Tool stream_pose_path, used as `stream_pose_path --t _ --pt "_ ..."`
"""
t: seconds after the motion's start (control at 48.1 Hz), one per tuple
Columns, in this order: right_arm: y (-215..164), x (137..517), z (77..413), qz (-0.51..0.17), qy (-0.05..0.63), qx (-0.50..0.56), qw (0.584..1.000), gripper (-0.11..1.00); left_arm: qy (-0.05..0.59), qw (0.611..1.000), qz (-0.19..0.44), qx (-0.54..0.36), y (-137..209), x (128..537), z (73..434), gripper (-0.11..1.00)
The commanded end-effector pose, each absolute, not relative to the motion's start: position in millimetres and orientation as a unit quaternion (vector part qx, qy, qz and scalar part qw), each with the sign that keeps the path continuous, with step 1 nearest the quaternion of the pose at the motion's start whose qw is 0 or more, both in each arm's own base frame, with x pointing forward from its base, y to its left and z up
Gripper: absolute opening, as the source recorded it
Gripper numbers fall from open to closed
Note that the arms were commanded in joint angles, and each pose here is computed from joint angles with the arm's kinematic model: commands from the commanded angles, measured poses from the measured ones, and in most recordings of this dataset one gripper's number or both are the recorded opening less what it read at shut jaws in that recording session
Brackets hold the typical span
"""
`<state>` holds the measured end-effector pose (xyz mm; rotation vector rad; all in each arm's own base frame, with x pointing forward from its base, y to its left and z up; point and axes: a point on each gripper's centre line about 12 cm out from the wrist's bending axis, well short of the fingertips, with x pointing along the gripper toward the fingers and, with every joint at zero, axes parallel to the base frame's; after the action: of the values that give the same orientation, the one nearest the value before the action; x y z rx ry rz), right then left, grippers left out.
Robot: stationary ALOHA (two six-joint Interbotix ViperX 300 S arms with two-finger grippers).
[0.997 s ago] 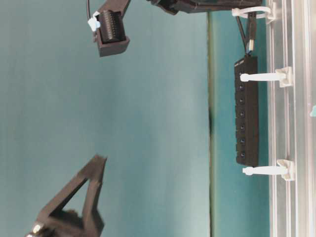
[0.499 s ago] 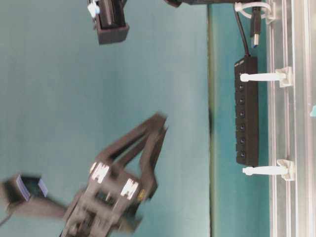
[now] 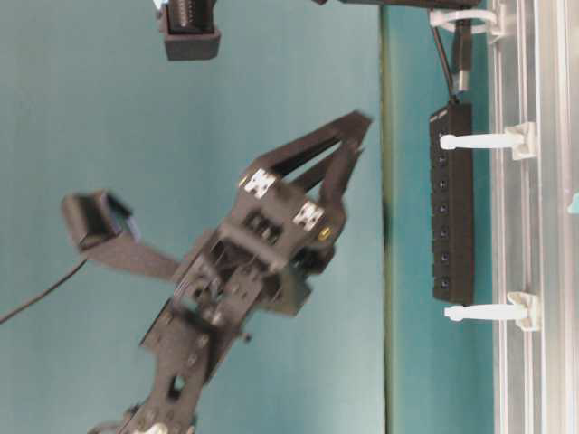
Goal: Pass the USB cable through three rings with both arms.
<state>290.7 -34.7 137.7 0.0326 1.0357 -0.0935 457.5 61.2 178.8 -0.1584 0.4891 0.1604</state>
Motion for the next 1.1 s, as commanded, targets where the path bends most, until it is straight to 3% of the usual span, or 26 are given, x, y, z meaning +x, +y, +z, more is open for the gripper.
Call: stream_pose_path --t 0.0,0.686,1.08 --pt "-34.1 293.7 145.0 -0.046 0.481 0.019 0.876 -0.08 0.234 0.966 0.078 -0.075 62.4 466.8 181.3 0.84" --pt "-33.6 293.9 144.7 -0.047 0.480 0.020 0.876 -0.08 0.254 0.966 0.036 -0.040 29.5 497.3 156.5 0.83" --pt "-33.7 294.5 145.2 -0.047 0.479 0.020 0.876 -0.08 0.279 0.958 0.041 -0.039 35.0 508.4 139.5 0.82"
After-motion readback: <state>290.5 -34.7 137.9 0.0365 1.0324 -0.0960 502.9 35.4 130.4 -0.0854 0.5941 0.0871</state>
